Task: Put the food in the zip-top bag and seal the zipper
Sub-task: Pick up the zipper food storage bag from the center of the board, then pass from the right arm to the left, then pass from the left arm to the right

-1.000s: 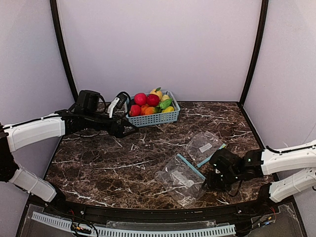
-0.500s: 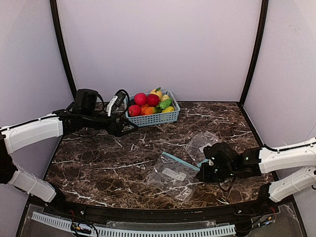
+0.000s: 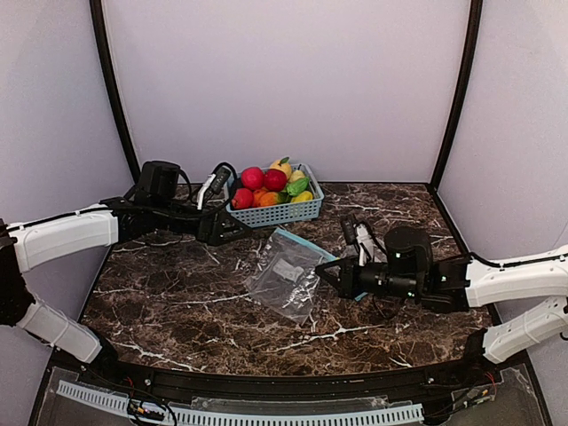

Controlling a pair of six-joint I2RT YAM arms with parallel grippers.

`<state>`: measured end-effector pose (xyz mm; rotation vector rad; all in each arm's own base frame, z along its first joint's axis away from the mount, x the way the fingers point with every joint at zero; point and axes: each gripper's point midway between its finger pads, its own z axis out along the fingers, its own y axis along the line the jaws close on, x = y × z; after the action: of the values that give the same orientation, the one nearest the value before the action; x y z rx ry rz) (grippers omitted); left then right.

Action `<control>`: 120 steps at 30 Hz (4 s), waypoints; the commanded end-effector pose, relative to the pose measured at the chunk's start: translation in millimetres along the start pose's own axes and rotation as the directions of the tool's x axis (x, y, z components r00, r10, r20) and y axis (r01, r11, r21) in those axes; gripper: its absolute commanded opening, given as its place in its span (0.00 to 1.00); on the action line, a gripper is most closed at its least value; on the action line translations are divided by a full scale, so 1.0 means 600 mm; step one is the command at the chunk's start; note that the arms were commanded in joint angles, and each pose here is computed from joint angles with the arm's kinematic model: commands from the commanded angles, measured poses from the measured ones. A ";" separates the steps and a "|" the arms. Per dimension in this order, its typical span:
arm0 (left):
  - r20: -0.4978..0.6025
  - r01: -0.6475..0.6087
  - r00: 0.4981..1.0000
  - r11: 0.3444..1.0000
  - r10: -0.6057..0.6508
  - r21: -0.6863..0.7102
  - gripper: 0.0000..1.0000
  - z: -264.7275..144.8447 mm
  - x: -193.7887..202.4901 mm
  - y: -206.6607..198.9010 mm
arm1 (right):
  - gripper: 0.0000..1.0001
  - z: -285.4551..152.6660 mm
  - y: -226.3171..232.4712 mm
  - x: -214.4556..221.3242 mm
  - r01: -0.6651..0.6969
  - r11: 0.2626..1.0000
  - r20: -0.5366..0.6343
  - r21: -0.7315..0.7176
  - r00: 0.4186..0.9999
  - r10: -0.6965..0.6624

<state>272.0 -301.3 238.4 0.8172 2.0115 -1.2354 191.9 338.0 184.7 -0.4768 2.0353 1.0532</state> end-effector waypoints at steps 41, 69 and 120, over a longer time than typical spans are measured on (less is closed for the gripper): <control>0.032 0.141 0.988 0.973 -0.149 0.185 0.38 -0.027 -0.040 -0.008 | 0.00 0.010 0.154 -0.088 0.260 0.891 0.149 -0.371 0.964 -0.220; 0.119 0.008 0.992 0.966 -0.040 0.258 0.01 -0.061 -0.063 -0.051 | 0.79 0.005 -0.040 -0.056 -0.094 0.985 0.101 -0.144 0.989 0.109; 0.151 -0.081 0.988 0.888 0.012 0.452 0.01 -0.098 -0.075 -0.128 | 0.59 0.047 -0.018 -0.078 0.027 0.882 0.051 -0.471 0.999 -0.003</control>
<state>238.4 -287.2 327.8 0.9162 1.6341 -1.7191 237.8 349.4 191.2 -0.6787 1.7891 1.5357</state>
